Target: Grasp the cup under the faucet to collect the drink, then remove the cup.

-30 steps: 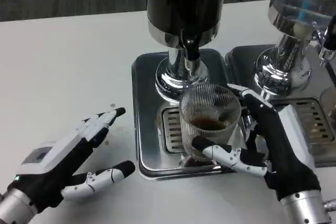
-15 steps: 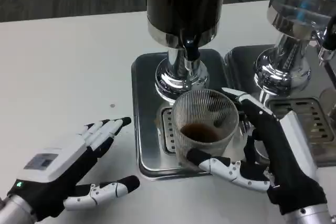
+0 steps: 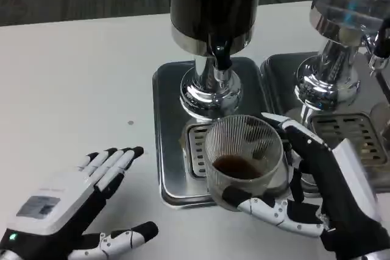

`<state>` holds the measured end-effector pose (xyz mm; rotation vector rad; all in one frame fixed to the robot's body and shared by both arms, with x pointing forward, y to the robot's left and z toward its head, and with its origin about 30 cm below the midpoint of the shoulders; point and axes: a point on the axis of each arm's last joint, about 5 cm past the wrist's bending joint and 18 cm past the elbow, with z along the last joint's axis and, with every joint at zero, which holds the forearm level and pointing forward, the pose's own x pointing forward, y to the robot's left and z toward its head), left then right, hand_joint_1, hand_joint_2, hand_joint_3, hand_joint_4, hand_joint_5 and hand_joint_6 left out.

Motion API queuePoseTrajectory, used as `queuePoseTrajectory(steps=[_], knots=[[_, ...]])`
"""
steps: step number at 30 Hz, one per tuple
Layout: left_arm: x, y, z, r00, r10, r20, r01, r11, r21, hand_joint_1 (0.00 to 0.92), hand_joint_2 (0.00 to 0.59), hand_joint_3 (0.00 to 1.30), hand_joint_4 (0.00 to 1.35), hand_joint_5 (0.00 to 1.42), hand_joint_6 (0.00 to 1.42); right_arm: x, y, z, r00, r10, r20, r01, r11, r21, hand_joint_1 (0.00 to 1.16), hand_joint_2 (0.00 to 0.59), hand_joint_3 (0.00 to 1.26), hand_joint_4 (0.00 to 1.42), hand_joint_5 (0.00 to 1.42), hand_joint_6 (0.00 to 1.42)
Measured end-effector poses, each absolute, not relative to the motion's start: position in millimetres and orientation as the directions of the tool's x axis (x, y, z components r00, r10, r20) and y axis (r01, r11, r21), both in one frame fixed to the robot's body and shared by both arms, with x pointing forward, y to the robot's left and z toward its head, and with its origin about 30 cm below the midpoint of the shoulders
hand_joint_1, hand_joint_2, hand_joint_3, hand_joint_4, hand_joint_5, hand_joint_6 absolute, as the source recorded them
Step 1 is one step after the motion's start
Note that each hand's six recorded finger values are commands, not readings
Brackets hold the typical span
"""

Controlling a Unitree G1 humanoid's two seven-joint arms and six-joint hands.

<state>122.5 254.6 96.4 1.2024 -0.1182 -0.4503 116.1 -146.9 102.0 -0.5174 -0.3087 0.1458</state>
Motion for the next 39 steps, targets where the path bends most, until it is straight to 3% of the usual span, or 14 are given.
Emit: queuePoseTrajectory(steps=[13, 39], knots=[[116.2, 253.5, 94.0, 0.928, -0.337, -0.156, 0.261, 0.293, 0.920, 0.000, 0.145, 0.00, 0.00, 0.00, 0.00, 114.9, -149.9, 105.0, 0.942, 0.208, 0.263, -0.051, 0.865, -0.500, 0.89, 0.203, 0.60, 0.69, 0.95, 1.31], [115.9, 250.9, 92.9, 0.932, -0.332, -0.148, 0.254, 0.305, 0.918, 0.000, 0.149, 0.00, 0.00, 0.00, 0.00, 114.6, -151.0, 105.0, 0.945, 0.206, 0.255, -0.054, 0.865, -0.499, 0.89, 0.204, 0.60, 0.70, 0.95, 1.31]])
